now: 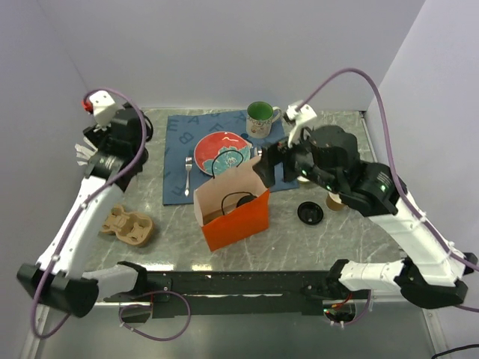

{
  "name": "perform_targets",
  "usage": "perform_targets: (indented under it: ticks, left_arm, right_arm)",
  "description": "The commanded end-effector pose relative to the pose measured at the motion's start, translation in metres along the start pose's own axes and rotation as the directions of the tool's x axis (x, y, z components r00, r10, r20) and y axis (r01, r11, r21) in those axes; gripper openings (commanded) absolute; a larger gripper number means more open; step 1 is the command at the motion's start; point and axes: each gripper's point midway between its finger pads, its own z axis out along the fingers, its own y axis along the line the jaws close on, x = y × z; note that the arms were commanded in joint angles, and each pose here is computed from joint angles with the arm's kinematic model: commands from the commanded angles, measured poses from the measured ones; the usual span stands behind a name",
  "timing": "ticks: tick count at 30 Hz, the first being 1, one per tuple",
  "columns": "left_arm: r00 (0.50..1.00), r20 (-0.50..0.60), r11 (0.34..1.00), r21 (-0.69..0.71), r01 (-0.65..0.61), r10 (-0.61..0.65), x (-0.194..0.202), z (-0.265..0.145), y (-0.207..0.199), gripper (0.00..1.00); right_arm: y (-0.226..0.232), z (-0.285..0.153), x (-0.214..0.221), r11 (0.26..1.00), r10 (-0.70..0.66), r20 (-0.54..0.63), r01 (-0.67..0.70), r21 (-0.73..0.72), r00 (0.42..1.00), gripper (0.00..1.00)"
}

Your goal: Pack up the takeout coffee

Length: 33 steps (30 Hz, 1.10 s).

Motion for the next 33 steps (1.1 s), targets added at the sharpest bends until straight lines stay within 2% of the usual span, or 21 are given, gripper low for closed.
perform_targets:
  ticks: [1, 5, 9, 11, 12, 13, 14, 19, 24, 33]
  left_arm:
    - [0.994, -0.067, 0.980, -0.174, -0.098, 0.087, 0.020, 0.057, 0.019, 0.88]
    - [0.967, -0.134, 0.937, -0.250, -0.243, 0.215, 0.037, 0.094, 0.018, 0.82]
    - [0.948, -0.163, 0.931, -0.205, -0.303, 0.273, 0.046, 0.115, -0.001, 0.77]
    - [0.938, -0.165, 0.910, -0.239, -0.339, 0.306, 0.045, 0.122, 0.002, 0.72]
    - [0.932, -0.170, 0.901, -0.249, -0.355, 0.321, 0.046, 0.124, 0.003, 0.68]
    - [0.926, -0.176, 0.893, -0.256, -0.371, 0.334, 0.048, 0.127, 0.004, 0.57]
    - [0.918, -0.185, 0.884, -0.256, -0.390, 0.351, 0.049, 0.129, 0.006, 0.55]
    - [0.898, -0.231, 0.864, -0.267, -0.427, 0.373, 0.059, 0.132, 0.010, 0.53]
    - [0.891, -0.252, 0.854, -0.276, -0.440, 0.378, 0.067, 0.130, 0.015, 0.57]
    - [0.874, -0.281, 0.846, -0.257, -0.467, 0.397, 0.081, 0.133, 0.015, 0.46]
  right_arm:
    - [0.014, -0.028, 0.018, 0.987, 0.118, 0.000, -0.117, -0.114, 0.993, 1.00]
    - [0.016, -0.038, 0.028, 0.980, 0.127, 0.017, -0.123, -0.156, 0.992, 1.00]
    - [0.009, -0.044, 0.034, 0.986, 0.097, 0.028, -0.092, -0.140, 0.995, 1.00]
    - [0.006, -0.043, 0.037, 0.990, 0.075, 0.026, -0.071, -0.124, 0.997, 1.00]
    - [0.003, -0.043, 0.038, 0.992, 0.063, 0.024, -0.060, -0.113, 0.998, 1.00]
    - [0.002, -0.044, 0.038, 0.993, 0.061, 0.028, -0.058, -0.106, 0.998, 1.00]
    - [-0.002, -0.044, 0.037, 0.995, 0.060, 0.033, -0.057, -0.087, 0.998, 1.00]
    - [-0.006, -0.043, 0.039, 0.996, 0.040, 0.046, -0.036, -0.076, 0.998, 1.00]
    - [-0.006, -0.041, 0.036, 0.997, 0.006, 0.045, -0.003, -0.074, 0.999, 1.00]
    - [-0.009, -0.042, 0.031, 0.998, -0.010, 0.071, 0.014, -0.060, 0.997, 1.00]
